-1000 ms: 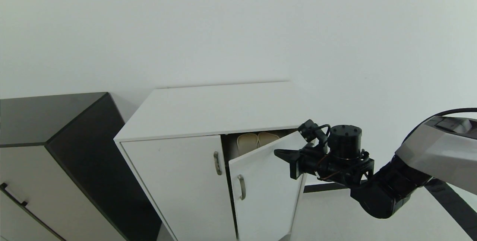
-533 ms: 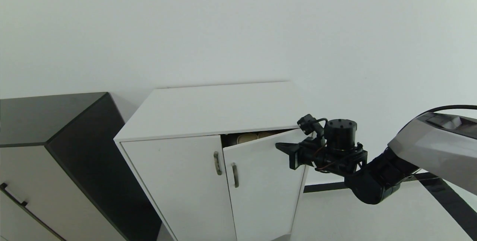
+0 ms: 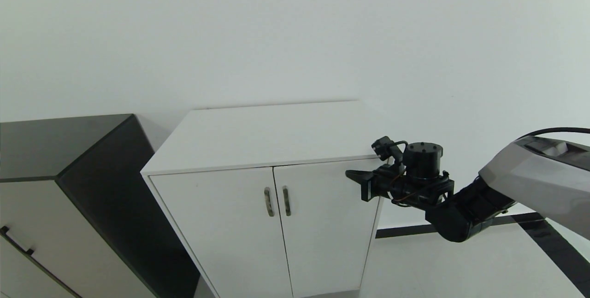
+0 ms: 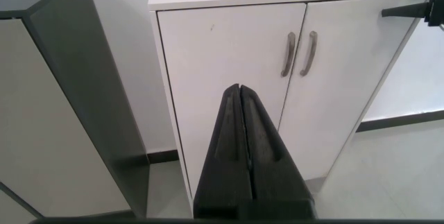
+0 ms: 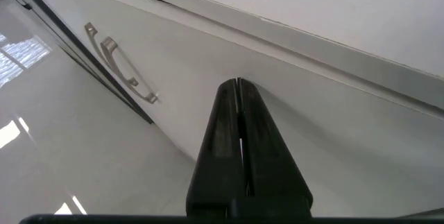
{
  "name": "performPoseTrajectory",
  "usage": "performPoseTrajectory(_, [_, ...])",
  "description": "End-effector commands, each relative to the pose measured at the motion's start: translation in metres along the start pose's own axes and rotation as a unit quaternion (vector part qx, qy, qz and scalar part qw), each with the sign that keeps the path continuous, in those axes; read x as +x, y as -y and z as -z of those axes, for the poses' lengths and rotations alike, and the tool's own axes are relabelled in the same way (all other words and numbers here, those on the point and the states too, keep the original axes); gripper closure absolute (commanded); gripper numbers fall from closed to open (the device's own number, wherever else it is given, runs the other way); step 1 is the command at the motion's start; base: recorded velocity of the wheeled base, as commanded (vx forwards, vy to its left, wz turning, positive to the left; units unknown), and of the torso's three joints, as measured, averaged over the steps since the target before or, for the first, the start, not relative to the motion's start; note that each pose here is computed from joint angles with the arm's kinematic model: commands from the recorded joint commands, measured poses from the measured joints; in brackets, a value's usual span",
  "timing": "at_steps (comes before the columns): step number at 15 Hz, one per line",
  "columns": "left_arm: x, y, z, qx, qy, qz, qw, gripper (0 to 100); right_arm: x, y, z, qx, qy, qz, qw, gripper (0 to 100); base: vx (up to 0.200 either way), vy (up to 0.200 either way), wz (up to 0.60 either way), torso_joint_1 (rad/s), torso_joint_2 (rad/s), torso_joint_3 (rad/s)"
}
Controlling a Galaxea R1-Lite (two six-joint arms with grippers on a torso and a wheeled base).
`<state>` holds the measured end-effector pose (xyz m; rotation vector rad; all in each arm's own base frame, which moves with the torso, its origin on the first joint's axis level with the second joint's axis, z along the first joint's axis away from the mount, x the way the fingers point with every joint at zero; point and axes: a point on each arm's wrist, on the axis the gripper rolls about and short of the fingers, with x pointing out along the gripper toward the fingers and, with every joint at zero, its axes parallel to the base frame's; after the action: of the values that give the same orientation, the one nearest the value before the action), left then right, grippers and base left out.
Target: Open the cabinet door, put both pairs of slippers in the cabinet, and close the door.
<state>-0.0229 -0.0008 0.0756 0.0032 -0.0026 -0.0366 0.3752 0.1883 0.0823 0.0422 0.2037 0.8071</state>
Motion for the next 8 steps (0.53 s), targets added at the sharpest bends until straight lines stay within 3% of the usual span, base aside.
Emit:
performPoseTrajectory(1, [0.0001,0.0,-0.0001,0.0,-0.001,0.0,1.0,100,0.0011,0.0017,0.0024,0.001,-0.001,0.001,1.0,100,0.0,0.0,0.0,0.0,0.0,0.0])
performPoseTrajectory(8, [0.0001,0.0,-0.0001,0.0,-0.001,0.0,1.0,100,0.0045,0.0038,0.0037,0.001,-0.001,0.002,1.0,100,0.0,0.0,0.0,0.0,0.0,0.0])
